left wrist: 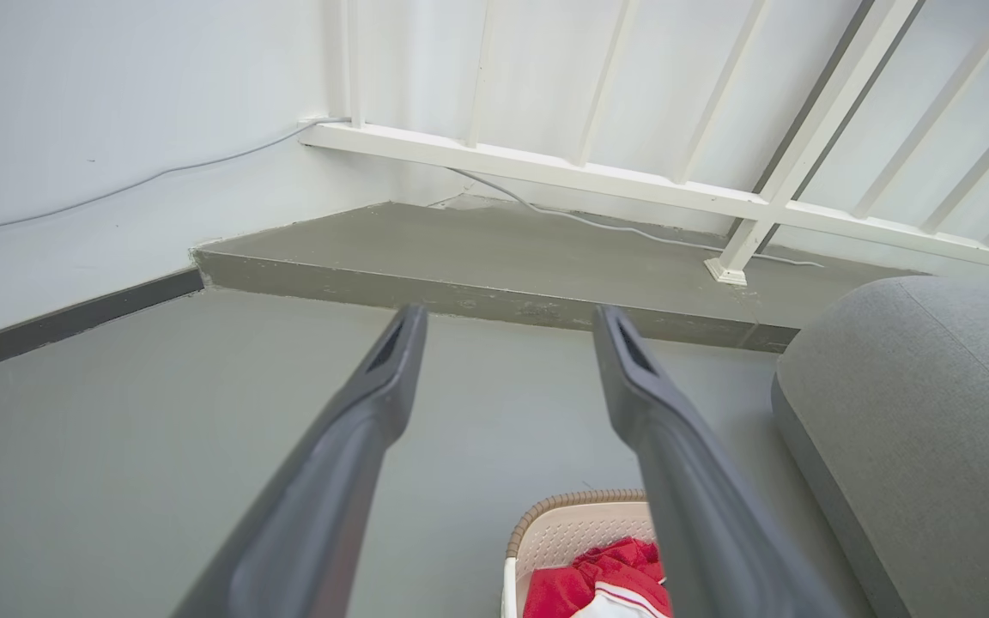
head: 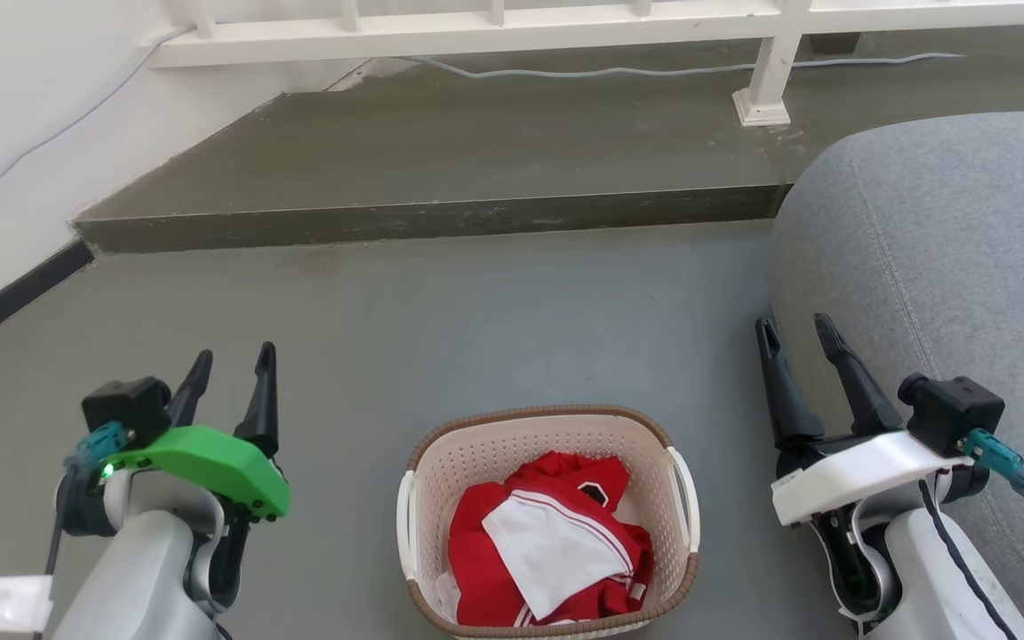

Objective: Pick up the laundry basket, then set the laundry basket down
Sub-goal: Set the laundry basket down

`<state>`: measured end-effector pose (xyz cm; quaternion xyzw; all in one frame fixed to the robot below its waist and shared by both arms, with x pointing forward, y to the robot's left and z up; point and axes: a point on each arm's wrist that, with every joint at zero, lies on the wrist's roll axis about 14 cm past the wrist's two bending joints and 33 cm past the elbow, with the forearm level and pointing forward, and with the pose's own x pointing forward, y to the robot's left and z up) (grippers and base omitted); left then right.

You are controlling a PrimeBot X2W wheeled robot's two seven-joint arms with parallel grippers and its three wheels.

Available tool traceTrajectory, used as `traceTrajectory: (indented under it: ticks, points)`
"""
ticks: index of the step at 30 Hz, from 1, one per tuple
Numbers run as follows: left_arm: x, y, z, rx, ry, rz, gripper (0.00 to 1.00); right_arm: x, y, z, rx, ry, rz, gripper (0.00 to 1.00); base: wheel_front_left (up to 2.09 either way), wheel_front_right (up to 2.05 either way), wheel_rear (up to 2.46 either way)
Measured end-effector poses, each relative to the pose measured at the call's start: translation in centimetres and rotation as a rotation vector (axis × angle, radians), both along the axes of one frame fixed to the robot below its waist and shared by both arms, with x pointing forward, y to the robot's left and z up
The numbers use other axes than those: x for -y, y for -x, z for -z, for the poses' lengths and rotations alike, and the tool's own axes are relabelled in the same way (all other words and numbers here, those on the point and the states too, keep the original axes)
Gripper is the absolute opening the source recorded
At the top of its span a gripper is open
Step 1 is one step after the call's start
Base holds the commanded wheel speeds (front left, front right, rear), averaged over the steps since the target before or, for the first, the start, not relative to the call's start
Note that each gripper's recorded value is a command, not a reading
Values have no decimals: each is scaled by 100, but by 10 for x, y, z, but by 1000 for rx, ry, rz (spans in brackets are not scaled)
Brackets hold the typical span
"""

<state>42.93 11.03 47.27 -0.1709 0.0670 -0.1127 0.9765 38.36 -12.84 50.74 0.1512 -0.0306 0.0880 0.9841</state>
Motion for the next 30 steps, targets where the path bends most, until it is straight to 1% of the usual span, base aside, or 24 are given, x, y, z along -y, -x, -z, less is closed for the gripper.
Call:
traceTrajectory:
  ticks: [4,7,13,15,20,27,30]
  points:
    - [-9,6,-5,30,2,-30,100,0,2,3,-9,1,0,100,0,0,0]
    - [-14,13,-7,45,-3,-48,100,3,0,-2,8,-2,9,100,0,0,0]
    - [-19,18,-26,117,9,-83,100,3,0,-3,12,-4,9,100,0,0,0]
    - [-18,24,-24,114,16,-88,100,2,2,0,6,24,5,100,0,0,0]
    - [-23,27,-37,160,35,-122,100,5,2,-2,14,37,12,100,0,0,0]
    - [-21,47,-21,119,43,-117,100,8,3,-4,21,37,24,100,0,0,0]
    - [-25,48,-24,132,35,-128,100,10,5,-3,19,37,28,100,0,0,0]
